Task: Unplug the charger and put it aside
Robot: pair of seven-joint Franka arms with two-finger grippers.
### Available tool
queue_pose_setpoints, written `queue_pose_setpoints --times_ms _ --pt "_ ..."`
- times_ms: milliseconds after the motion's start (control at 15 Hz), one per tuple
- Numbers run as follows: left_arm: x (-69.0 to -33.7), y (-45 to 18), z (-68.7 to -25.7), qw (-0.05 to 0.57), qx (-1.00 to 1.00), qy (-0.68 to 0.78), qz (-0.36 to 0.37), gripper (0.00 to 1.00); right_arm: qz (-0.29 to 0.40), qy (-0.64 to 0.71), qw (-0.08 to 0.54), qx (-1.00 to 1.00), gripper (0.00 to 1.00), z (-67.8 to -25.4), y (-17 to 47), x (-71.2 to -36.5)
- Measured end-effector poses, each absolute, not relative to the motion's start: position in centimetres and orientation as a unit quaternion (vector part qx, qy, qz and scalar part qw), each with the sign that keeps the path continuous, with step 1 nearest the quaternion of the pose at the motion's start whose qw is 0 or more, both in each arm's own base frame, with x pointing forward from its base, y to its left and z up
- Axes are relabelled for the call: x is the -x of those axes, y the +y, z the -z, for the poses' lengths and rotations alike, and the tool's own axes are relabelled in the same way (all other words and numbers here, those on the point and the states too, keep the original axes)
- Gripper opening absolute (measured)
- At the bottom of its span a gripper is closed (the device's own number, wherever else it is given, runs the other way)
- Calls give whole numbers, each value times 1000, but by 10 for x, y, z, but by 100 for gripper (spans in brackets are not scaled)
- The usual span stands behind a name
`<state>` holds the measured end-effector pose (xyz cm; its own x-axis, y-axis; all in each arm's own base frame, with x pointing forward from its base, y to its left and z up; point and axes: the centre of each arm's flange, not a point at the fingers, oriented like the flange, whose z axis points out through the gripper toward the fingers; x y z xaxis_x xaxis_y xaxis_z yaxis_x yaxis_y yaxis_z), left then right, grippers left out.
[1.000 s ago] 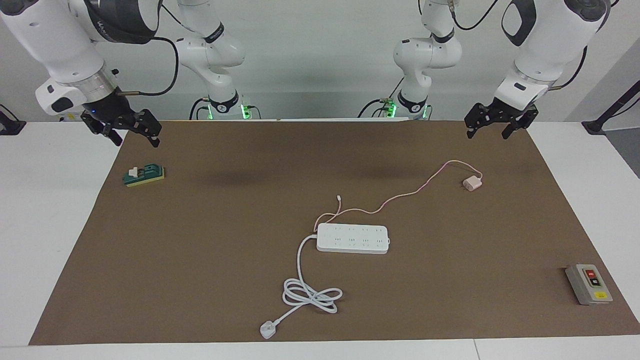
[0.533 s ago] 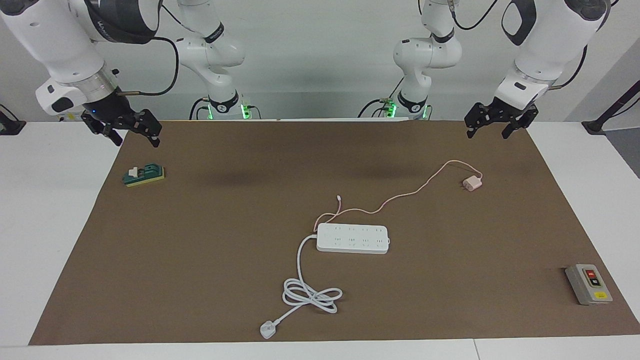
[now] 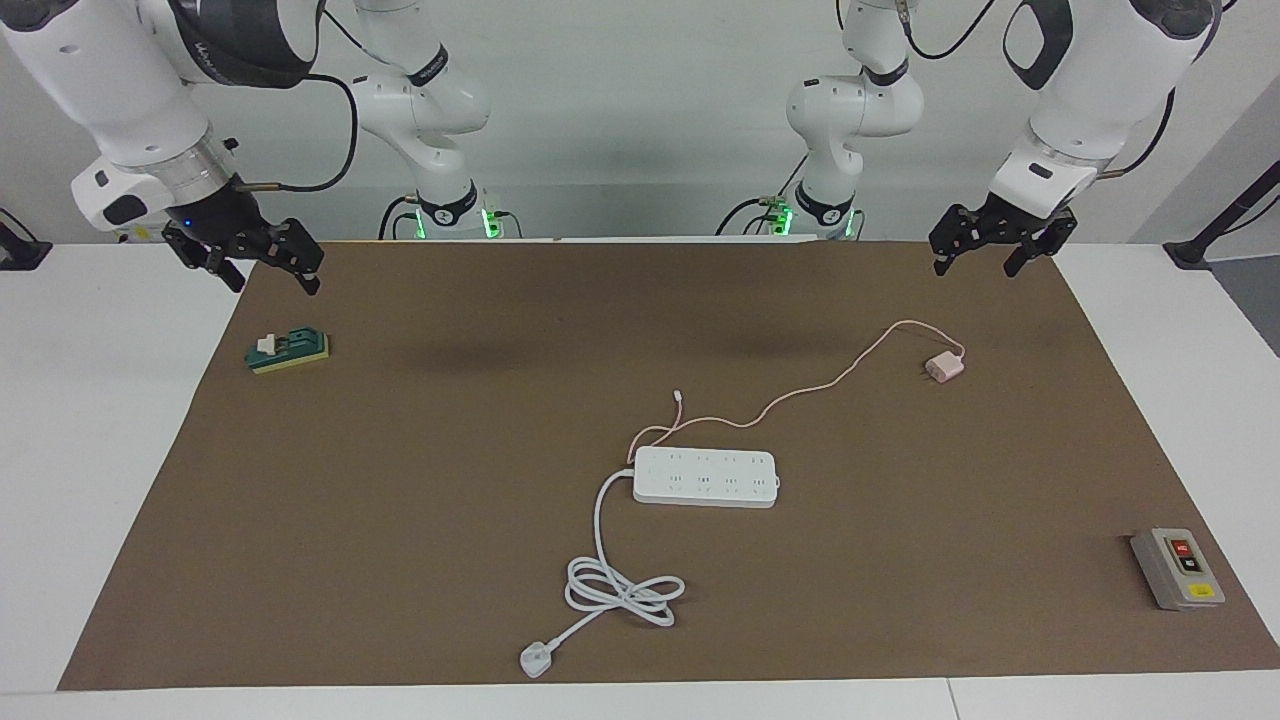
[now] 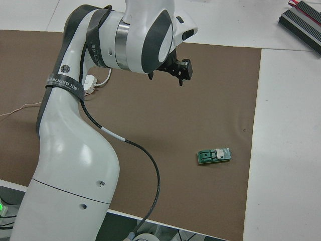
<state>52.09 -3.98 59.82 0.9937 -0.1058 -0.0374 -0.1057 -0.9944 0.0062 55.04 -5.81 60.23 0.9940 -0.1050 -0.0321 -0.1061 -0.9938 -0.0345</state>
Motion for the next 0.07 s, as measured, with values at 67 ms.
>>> queue_pose_setpoints --times_ms 67 --pt "-521 -40 -598 2 -998 -53 19 100 -15 53 18 998 100 -602 -58 -550"
